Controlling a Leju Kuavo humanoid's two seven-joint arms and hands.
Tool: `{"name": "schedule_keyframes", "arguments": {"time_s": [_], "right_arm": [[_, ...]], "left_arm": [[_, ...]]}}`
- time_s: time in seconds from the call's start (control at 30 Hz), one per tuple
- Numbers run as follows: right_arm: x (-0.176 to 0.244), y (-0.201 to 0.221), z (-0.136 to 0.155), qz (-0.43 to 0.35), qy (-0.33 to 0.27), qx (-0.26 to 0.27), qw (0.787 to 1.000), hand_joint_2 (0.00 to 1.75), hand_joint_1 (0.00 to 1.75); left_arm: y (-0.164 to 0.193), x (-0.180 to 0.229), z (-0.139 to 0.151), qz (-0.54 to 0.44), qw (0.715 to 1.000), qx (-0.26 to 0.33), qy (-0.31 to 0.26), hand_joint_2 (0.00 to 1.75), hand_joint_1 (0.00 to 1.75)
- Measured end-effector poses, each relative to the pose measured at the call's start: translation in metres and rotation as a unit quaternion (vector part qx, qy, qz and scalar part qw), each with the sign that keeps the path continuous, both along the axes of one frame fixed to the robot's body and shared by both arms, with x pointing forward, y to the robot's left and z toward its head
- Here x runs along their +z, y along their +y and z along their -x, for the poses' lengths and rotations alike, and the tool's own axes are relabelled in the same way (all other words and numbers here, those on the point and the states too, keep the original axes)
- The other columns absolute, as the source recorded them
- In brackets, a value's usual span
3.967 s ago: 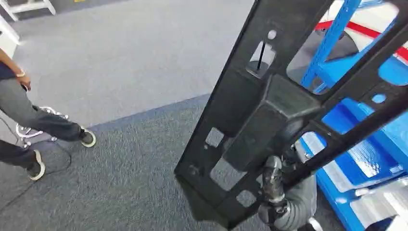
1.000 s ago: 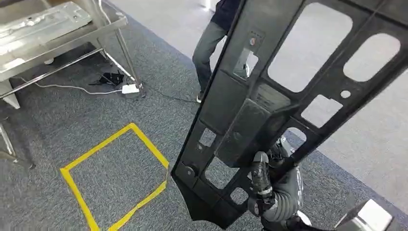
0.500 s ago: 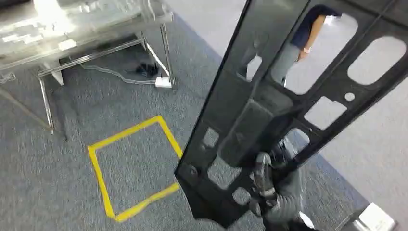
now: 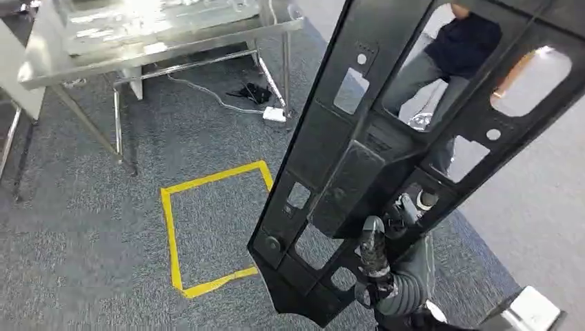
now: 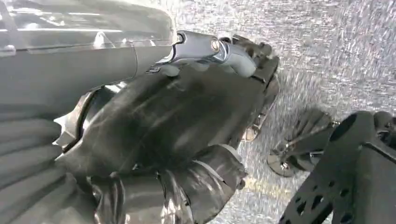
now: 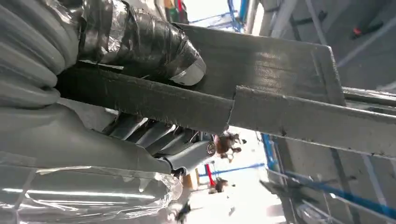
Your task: Take the parts from the cabinet and place them on the table.
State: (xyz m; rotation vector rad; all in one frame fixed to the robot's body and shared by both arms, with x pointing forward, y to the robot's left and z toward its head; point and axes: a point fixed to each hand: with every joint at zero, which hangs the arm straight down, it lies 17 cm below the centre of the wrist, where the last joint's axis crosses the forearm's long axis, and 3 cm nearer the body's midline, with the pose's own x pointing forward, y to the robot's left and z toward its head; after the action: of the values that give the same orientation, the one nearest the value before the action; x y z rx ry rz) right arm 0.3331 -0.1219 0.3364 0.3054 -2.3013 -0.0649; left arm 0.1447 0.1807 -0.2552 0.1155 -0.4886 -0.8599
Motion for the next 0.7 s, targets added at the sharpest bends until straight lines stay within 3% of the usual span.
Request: {"name": "schedule_keyframes", "arguments": {"time_s": [0.7], "right_arm": [[0.0012,0.0016,-0.0005,-0.005,-0.003,0.009,1.0,1.75,1.75]], "left_arm": [[-0.0043,-0.0013,0.0059,0.007,1.0,0.001,0.018,1.75,0.0]]}}
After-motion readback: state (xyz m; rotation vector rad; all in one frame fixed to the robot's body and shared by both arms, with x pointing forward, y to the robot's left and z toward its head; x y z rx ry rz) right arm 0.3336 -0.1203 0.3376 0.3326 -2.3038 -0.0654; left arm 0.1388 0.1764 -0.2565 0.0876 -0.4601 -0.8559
